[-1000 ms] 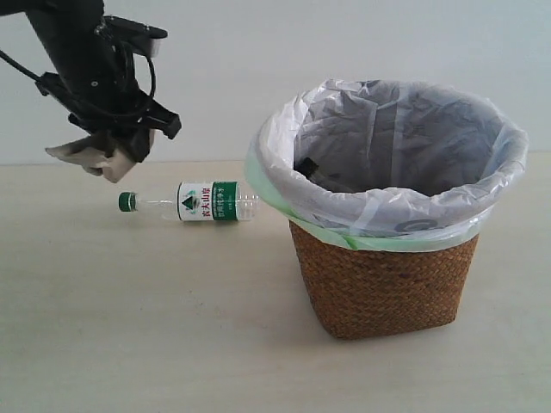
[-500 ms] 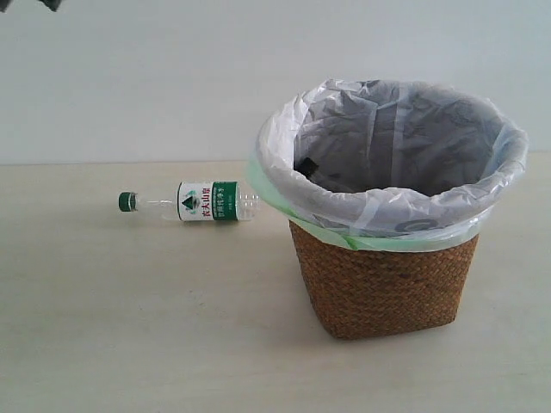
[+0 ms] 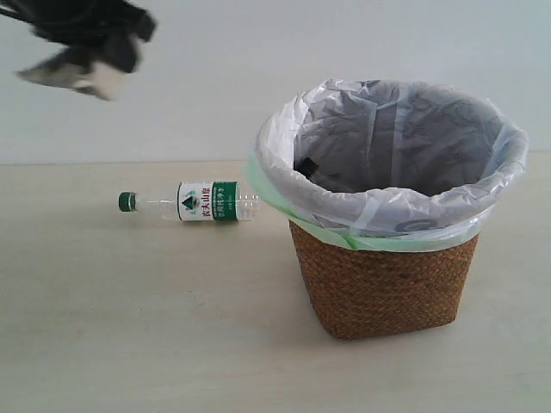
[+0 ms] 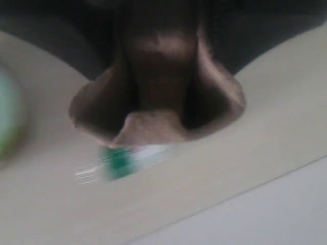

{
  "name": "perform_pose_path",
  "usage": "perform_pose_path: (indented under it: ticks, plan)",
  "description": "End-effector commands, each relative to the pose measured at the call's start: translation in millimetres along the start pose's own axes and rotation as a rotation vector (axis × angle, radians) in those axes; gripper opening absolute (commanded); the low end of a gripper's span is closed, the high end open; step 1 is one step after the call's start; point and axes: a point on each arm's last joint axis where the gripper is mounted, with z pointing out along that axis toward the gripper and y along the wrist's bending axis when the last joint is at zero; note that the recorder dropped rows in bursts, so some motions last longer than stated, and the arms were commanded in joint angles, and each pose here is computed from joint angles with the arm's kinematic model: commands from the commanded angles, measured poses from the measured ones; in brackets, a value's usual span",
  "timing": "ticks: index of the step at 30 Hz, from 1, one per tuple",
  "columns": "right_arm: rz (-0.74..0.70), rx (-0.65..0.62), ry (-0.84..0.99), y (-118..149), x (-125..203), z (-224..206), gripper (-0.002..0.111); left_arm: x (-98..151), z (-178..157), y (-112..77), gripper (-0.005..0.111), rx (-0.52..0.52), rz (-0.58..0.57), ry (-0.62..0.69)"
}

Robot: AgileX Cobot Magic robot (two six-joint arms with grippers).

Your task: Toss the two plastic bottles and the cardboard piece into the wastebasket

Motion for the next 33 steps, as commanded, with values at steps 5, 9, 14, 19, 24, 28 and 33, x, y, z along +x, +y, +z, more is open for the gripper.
perform_pose_path:
  ticks: [5, 9, 14, 19, 24, 28, 33]
  plan:
    - [-0.011, 0.001, -0.014, -0.1, -1.3, -0.5, 0.002, -39.3, -43.5, -77.7, 0.077, 0.804, 0.04, -0.503]
    - [-0.011, 0.001, -0.014, -0.1, -1.3, -0.5, 0.002, -29.7, -24.5, -80.7, 0.108, 0.644, 0.113, -0.361]
    - [-0.011, 0.001, -0.014, -0.1, -1.3, -0.5, 0.002, -35.5, -16.6, -78.3, 0.108, 0.582, 0.026, -0.389]
    - [-0.011, 0.001, -0.014, -0.1, -1.3, -0.5, 0.002, -35.5, -12.7, -72.2, 0.108, 0.49, 0.081, -0.396]
    - [-0.011, 0.001, -0.014, -0.1, -1.3, -0.5, 0.002, -23.4, 1.5, -49.6, 0.108, 0.214, 0.189, -0.253]
    - [-0.011, 0.001, -0.014, -0.1, -1.3, -0.5, 0.002, -5.2, 18.1, -34.1, 0.108, 0.042, 0.342, -0.11]
    - [-0.011, 0.001, -0.014, -0.1, -1.3, -0.5, 0.002, 25.6, 50.0, -21.9, 0.108, -0.064, 0.596, 0.072]
